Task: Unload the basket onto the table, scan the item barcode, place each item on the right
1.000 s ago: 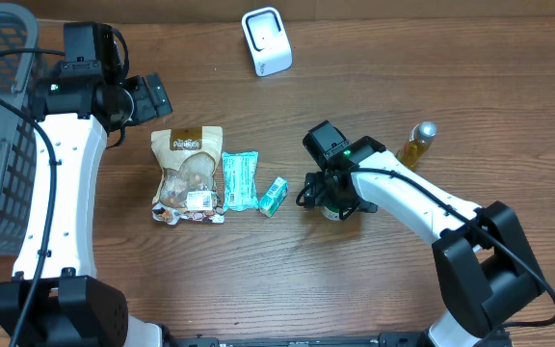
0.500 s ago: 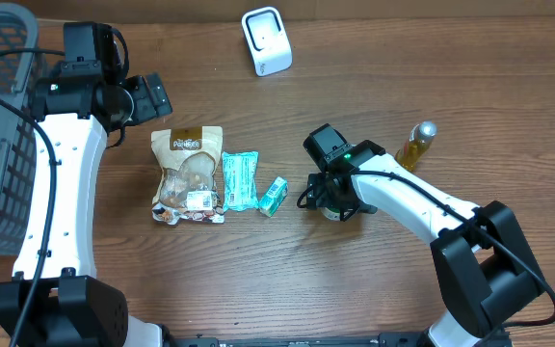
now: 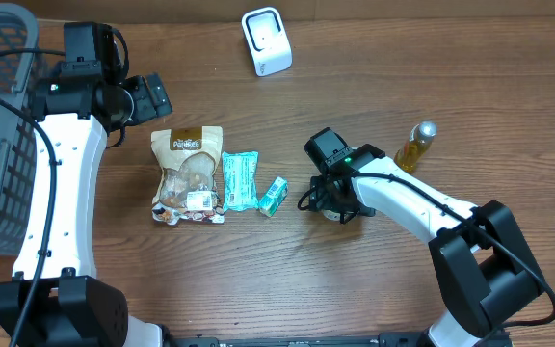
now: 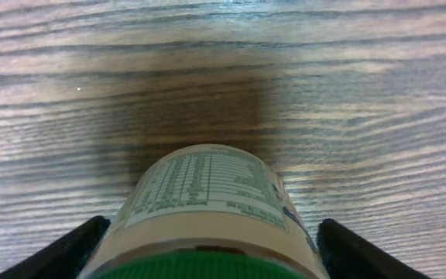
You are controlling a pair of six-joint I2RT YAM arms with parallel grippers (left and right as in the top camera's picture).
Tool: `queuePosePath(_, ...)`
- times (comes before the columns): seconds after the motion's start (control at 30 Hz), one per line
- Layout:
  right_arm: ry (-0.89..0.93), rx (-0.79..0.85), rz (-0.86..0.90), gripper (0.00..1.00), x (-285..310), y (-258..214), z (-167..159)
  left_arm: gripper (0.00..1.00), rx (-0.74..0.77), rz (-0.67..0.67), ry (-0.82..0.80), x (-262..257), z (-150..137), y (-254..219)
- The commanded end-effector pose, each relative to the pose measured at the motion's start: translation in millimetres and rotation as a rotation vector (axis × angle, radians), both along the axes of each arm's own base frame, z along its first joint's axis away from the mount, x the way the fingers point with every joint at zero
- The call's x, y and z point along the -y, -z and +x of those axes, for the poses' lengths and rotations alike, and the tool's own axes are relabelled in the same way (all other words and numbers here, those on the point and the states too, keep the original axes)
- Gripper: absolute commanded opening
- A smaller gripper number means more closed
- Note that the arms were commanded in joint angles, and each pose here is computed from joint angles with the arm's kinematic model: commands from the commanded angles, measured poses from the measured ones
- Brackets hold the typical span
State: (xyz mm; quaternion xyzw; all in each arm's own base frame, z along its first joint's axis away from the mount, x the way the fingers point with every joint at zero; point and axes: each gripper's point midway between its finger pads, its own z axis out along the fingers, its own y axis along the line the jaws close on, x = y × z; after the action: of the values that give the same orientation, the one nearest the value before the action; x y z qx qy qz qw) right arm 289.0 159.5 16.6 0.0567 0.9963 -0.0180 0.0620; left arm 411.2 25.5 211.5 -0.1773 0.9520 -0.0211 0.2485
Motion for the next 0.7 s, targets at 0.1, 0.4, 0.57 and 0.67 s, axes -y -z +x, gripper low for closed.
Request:
queuePosePath(0.1, 0.009, 0.006, -0.010, 0.73, 2.9, 0.9, 1.1, 1.00, 0.010, 0.010, 0.011, 1.8, 1.3, -3.8)
queuePosePath(0.4, 0.009, 0.007, -0.010, 0.71, 2.9, 0.8, 1.3, 0.99, 0.010, 0.010, 0.011, 1.7, 1.3, -3.8)
queuePosePath(0.57, 0.009, 0.006, -0.011, 0.71, 2.9, 0.8, 1.2, 1.00, 0.010, 0.010, 0.011, 1.8, 1.3, -3.8)
queuePosePath(0.67, 0.009, 0.007, -0.010, 0.71, 2.9, 0.8, 1.3, 1.00, 0.010, 0.010, 0.011, 1.7, 1.3, -3.8)
